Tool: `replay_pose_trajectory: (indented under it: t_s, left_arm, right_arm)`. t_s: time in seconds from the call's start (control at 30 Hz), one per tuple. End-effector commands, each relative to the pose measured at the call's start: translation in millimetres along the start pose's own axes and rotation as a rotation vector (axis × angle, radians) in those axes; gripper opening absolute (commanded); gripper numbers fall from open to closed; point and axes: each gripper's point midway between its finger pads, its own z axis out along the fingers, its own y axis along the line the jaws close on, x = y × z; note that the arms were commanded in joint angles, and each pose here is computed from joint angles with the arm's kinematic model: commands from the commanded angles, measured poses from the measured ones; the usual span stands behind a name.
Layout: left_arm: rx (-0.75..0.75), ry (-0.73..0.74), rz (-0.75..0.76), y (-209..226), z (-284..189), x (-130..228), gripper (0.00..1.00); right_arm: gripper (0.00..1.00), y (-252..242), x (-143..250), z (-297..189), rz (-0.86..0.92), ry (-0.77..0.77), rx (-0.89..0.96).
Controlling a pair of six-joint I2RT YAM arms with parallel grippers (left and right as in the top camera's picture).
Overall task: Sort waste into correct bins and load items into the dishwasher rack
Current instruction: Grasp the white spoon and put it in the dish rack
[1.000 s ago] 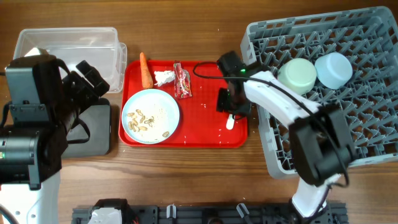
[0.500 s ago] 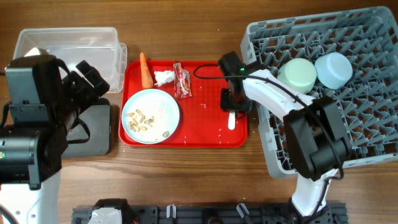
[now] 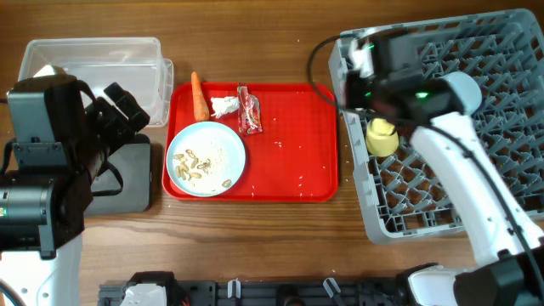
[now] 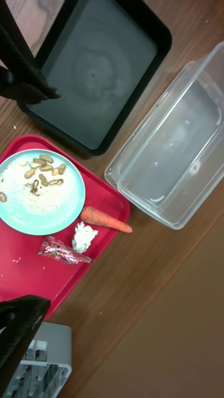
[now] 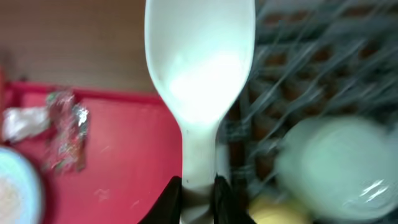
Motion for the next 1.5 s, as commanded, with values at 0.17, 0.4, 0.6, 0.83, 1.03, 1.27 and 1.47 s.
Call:
replay_pose_trajectory:
  t_s: [0.17,0.4,0.6,0.83,1.03,1.27,1.47]
  left_arm:
    - [-0.017,-0.018,-0.015,3,0,-4,1.0]
    - [-0.017,-0.018,-0.015,3,0,-4,1.0]
    - [-0.017,-0.018,-0.015,3,0,-4,1.0]
    - [-0.017,-0.018,-0.015,3,0,-4,1.0]
    - [-0.017,-0.018,-0.015,3,0,-4,1.0]
    - [-0.017,-0.018,-0.015,3,0,-4,1.0]
    - [-0.017,-0.018,-0.015,3,0,-4,1.0]
  right_arm:
    - [0.1,-33,5,72,-0.278,0.034,0.083]
    - [0.6,-32,19,72,-0.131,0.094,0.073]
    - [0.62,18,1,-10,-0.083,0.01,-0.221]
    - [1.0,72,-17,-135,-0.028,-0.185,-0.593]
    - [1.0,32,5,-163,0.2,-0.161,-0.409]
    - [1.0,10,24,-202,-0.062,-0.325,-0.286]
    - [1.0,-2,54,-180,-0.108,-0.549,-0.232]
